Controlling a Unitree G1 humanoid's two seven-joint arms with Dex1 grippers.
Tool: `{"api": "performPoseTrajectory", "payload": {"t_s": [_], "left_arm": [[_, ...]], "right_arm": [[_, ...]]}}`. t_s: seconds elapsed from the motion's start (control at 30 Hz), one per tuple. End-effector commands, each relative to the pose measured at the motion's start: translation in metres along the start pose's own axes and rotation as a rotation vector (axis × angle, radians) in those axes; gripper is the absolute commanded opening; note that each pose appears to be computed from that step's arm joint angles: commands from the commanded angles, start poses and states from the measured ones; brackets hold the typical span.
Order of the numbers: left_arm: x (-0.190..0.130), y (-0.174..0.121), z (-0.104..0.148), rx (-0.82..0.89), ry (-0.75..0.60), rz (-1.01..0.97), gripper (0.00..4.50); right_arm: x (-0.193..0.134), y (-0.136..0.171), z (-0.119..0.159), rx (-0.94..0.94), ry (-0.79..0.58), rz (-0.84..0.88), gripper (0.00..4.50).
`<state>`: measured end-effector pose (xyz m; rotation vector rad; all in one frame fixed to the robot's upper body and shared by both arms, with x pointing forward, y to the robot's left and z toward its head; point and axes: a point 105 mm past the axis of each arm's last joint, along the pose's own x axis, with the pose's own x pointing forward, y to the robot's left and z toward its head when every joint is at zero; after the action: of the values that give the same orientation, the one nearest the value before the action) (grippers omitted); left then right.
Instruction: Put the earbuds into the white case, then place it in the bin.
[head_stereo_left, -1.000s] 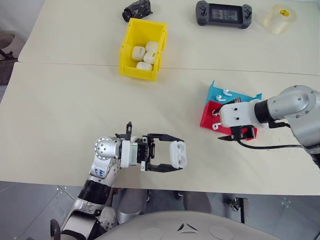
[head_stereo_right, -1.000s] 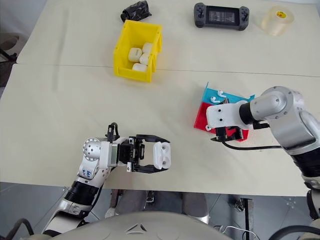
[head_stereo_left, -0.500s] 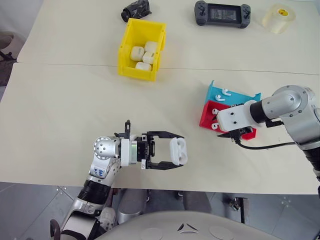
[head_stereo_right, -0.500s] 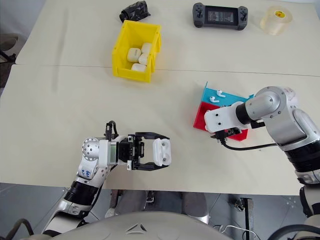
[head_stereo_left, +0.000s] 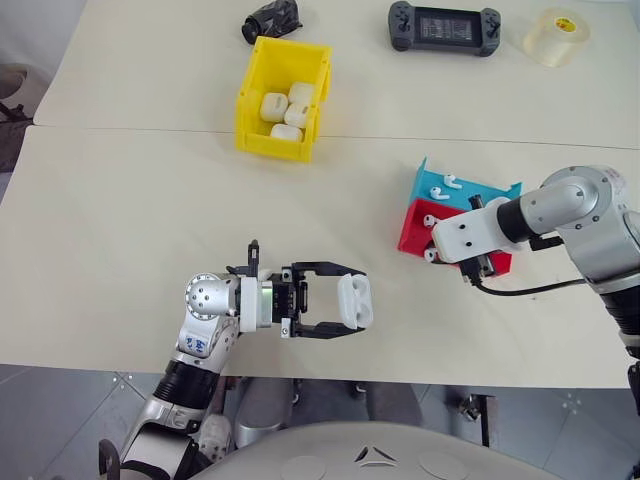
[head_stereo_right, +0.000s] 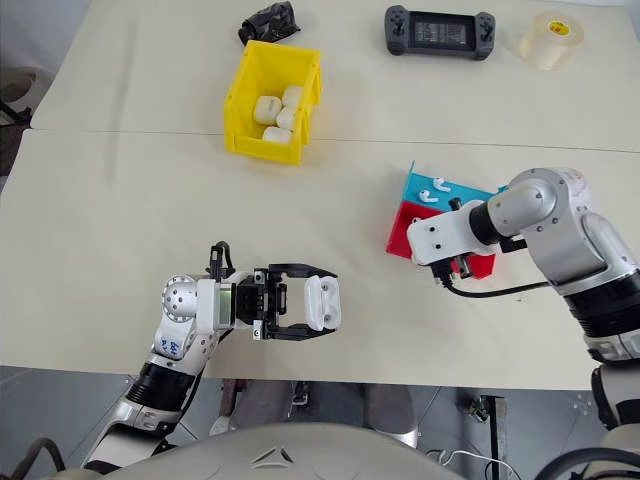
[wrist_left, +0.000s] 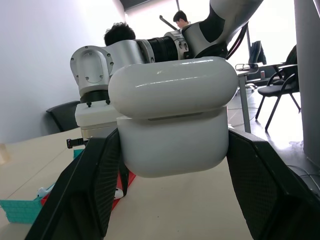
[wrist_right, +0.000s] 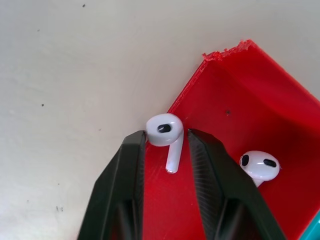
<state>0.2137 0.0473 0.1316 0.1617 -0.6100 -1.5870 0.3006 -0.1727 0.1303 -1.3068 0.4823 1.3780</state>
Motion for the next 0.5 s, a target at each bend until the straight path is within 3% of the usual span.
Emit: {"api": "performPoseTrajectory", "payload": {"t_s": [0.03,0.5], "left_arm": [[0.0022,0.0024,0.0087,0.047,-0.016,0.004,2.86],[0.0030,0.0040,0.0089,0.048,-0.016,0.004,2.86]], "right_arm": [[-0.0051,-0.0036,0.0026,-0.020,0.006,-0.012,1.37],[-0.0015,0.0025,0.0120,-0.043,-0.031,-0.001,1.37]]}}
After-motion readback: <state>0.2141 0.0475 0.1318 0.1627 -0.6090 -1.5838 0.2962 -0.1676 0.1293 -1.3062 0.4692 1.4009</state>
